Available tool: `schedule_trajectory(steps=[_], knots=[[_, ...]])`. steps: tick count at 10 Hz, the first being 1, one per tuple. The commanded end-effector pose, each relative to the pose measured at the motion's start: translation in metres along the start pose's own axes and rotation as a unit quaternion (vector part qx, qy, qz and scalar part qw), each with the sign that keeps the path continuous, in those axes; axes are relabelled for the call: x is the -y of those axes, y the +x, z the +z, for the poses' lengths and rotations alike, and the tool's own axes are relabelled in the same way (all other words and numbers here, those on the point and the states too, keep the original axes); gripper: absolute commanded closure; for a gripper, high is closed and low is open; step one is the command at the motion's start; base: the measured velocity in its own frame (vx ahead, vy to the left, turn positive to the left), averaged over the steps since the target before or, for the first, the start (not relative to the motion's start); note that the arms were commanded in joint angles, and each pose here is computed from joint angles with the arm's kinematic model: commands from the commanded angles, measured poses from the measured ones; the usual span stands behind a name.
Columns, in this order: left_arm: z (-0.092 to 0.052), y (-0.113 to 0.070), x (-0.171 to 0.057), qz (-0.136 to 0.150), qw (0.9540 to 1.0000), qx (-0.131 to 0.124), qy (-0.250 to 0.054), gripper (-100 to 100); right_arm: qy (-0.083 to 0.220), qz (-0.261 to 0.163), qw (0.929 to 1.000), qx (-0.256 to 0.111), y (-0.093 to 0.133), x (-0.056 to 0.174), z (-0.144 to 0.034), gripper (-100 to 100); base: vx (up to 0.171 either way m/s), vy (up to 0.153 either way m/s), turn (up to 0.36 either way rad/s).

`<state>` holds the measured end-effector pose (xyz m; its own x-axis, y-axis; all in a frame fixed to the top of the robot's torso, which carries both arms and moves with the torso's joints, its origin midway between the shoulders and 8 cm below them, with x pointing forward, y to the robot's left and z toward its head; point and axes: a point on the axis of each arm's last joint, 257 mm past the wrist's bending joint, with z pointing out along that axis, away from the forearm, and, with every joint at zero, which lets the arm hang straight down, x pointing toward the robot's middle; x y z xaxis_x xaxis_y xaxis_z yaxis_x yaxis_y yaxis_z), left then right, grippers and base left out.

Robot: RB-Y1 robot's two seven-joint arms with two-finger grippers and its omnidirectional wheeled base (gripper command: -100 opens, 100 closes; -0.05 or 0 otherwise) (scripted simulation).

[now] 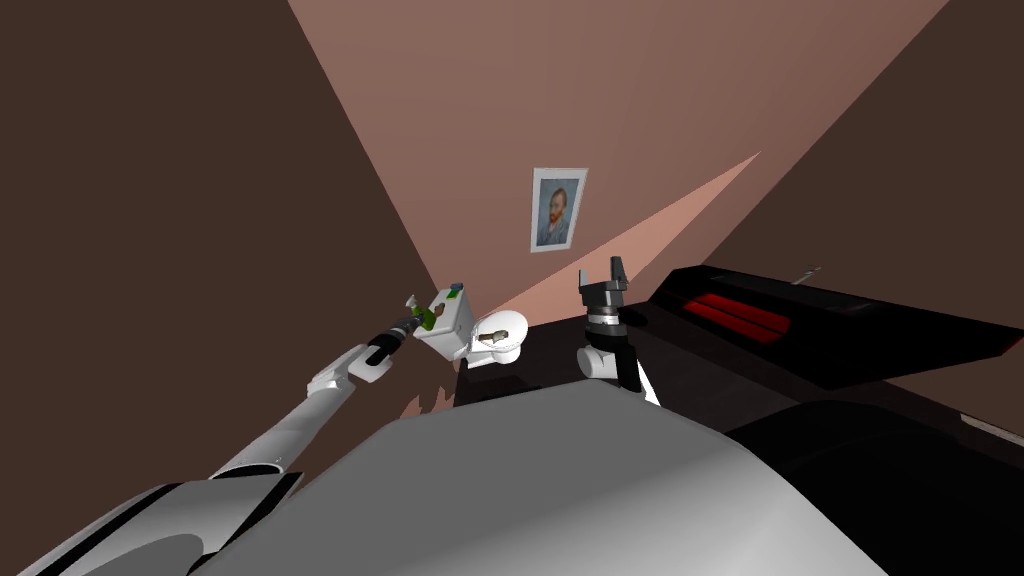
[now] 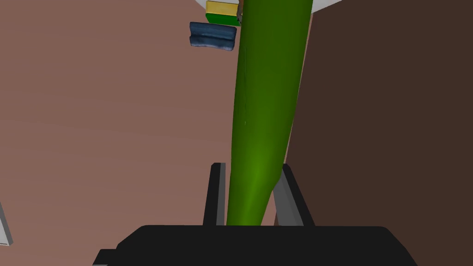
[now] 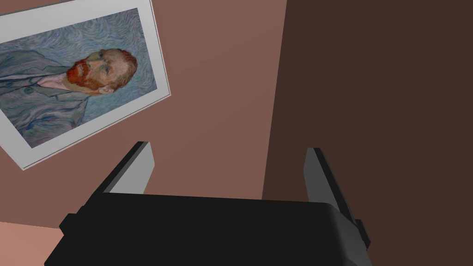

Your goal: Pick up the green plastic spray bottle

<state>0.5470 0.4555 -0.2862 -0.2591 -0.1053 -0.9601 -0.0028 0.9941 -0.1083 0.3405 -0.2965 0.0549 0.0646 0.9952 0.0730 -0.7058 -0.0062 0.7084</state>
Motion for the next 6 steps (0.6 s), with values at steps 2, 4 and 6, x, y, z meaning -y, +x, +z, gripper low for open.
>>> schedule_trajectory(steps=[2, 4, 6], knots=[[-0.013, 0.006, 0.005, -0.003, 1.0, 0.007, 0.001, 100, 0.0, 0.0, 1.0, 0.0, 0.0, 0.0, 0.0, 0, 0.039, 0.005, 0.068], [-0.026, 0.016, 0.017, -0.004, 0.9999, 0.003, 0.014, 100, 0.0, 0.0, 1.0, 0.0, 0.0, 0.0, 0.0, 0, 0.14, 0.022, 0.053], [-0.04, 0.034, 0.017, -0.007, 0.9998, -0.01, 0.015, 100, 0.0, 0.0, 1.0, 0.0, 0.0, 0.0, 0.0, 0, 0.022, 0.0, -0.017]])
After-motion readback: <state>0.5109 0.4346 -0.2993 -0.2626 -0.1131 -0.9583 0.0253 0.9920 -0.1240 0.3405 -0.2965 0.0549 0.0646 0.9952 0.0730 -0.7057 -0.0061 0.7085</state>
